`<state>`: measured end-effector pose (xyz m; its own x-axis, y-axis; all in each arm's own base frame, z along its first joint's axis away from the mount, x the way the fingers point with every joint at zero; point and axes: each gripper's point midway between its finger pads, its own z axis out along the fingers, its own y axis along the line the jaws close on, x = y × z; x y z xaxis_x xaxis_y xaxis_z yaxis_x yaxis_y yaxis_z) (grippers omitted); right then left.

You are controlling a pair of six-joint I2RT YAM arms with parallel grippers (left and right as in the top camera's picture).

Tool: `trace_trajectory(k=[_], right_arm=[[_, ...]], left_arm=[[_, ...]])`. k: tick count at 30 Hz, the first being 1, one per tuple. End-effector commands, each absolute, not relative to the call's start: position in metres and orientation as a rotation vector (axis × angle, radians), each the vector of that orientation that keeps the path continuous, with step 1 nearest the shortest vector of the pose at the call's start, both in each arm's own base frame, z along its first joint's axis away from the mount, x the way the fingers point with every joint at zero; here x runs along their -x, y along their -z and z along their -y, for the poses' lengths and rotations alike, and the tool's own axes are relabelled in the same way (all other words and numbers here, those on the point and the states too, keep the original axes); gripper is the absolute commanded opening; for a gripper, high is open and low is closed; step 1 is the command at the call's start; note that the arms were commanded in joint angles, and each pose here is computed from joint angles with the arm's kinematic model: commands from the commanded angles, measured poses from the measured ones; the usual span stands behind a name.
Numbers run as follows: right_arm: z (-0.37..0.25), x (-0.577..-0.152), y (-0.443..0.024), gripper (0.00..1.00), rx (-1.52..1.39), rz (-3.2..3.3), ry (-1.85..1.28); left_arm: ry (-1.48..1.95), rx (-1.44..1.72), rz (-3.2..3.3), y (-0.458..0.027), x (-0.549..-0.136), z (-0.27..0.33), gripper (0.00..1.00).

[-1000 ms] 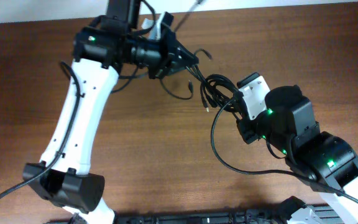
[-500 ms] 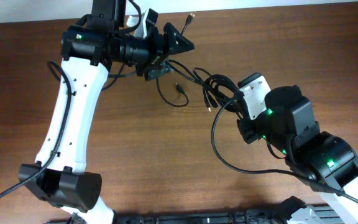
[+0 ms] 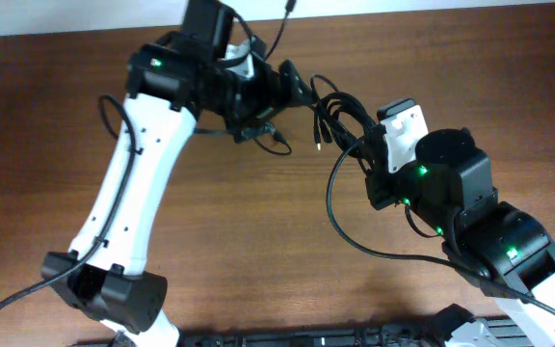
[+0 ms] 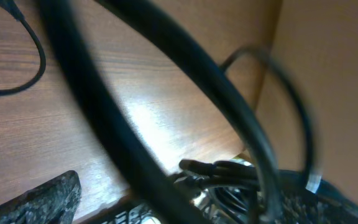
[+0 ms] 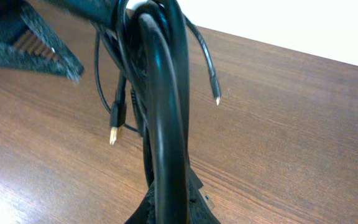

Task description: Untangle cables

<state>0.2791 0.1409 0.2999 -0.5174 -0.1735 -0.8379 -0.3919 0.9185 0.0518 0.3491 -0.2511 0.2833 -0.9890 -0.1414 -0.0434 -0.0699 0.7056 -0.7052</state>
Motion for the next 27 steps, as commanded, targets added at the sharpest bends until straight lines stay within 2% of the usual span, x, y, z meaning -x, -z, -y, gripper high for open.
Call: trace_trajectory(k=[1,17,21,27], right_arm=[[-0.139,-0.281,-0.308,0.04,0.372,-2.093,-0.296],[-0.109,-0.275,-0.351,0.04,0.246,-1.940,-0.203],[-0.100,-0.276,-0.348,0.04,0.217,-1.950,-0.149],[-0.096,-0.274,-0.342,0.04,0.214,-1.976,-0.123]], left_arm=[[1.011,0.112,-2.796,-0.283,-0.346,0.256,0.98],[0.785,0.165,-2.935,-0.260,-0.322,0.238,0.96],[0.789,0.168,-2.941,-0.260,-0.321,0.238,0.91],[0.930,0.240,-2.892,-0.275,-0.335,0.225,0.92]])
